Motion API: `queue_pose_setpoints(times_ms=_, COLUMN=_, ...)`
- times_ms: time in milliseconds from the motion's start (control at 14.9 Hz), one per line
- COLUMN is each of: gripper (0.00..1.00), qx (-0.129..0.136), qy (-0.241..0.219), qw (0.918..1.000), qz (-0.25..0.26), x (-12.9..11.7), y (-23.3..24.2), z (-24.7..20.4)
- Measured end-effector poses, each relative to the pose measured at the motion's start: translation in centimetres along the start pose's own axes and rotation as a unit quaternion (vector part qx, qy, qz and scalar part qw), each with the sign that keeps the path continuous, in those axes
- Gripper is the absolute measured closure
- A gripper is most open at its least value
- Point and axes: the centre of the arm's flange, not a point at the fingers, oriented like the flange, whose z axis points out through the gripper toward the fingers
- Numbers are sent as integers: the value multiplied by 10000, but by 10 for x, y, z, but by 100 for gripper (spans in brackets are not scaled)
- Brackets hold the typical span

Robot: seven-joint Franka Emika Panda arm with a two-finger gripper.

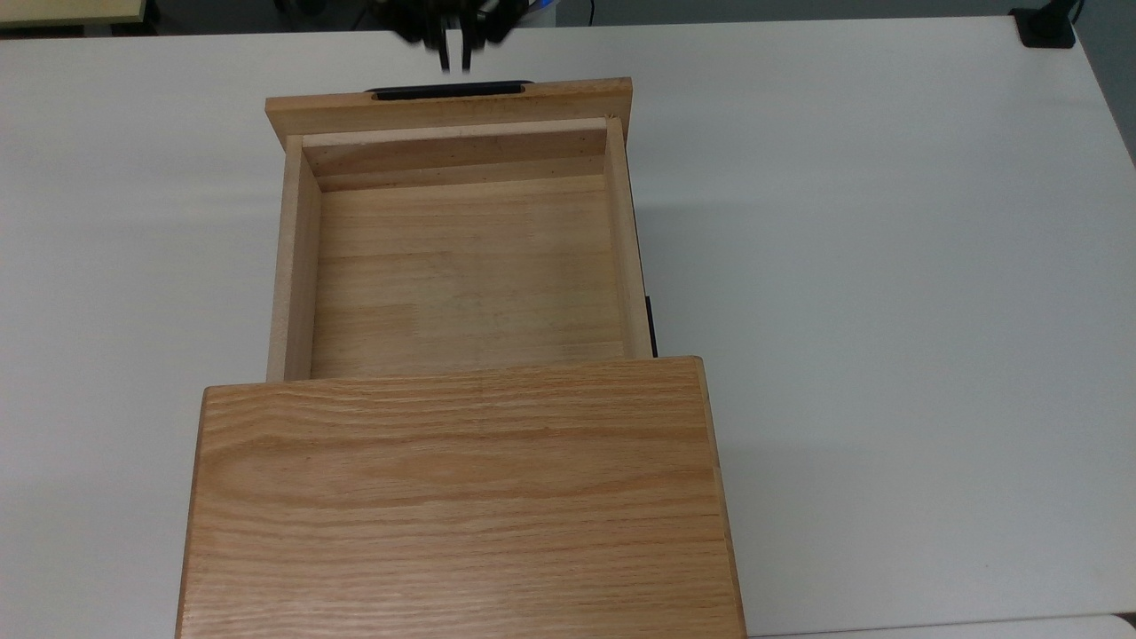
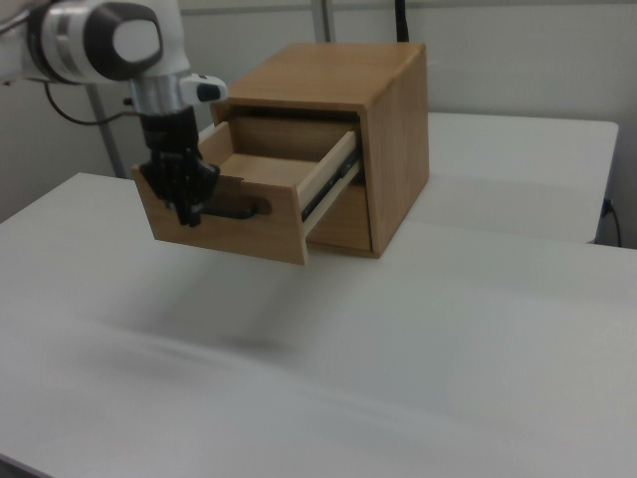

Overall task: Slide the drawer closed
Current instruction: 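Push the drawer handle with the gripper into the wooden cabinet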

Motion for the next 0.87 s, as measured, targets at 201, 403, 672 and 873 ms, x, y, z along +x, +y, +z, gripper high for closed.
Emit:
queue_pose_setpoints(times_ms=201, gripper=81, qx=3, qy=385, qw=9993, qz=-6, x=27, y=1, z=15)
queue_pose_setpoints(times_ms=403, gripper=81, qx=113, qy=1074, qw=9941, qz=28, x=44, y=1, z=5)
queue_pose_setpoints(times_ms=672, gripper=81, qx=182, qy=2092, qw=9776, qz=139, x=66, y=4, z=-9)
queue_pose_setpoints(times_ms=873, gripper=81, qx=204, qy=2414, qw=9699, qz=236, x=88, y=6, z=2)
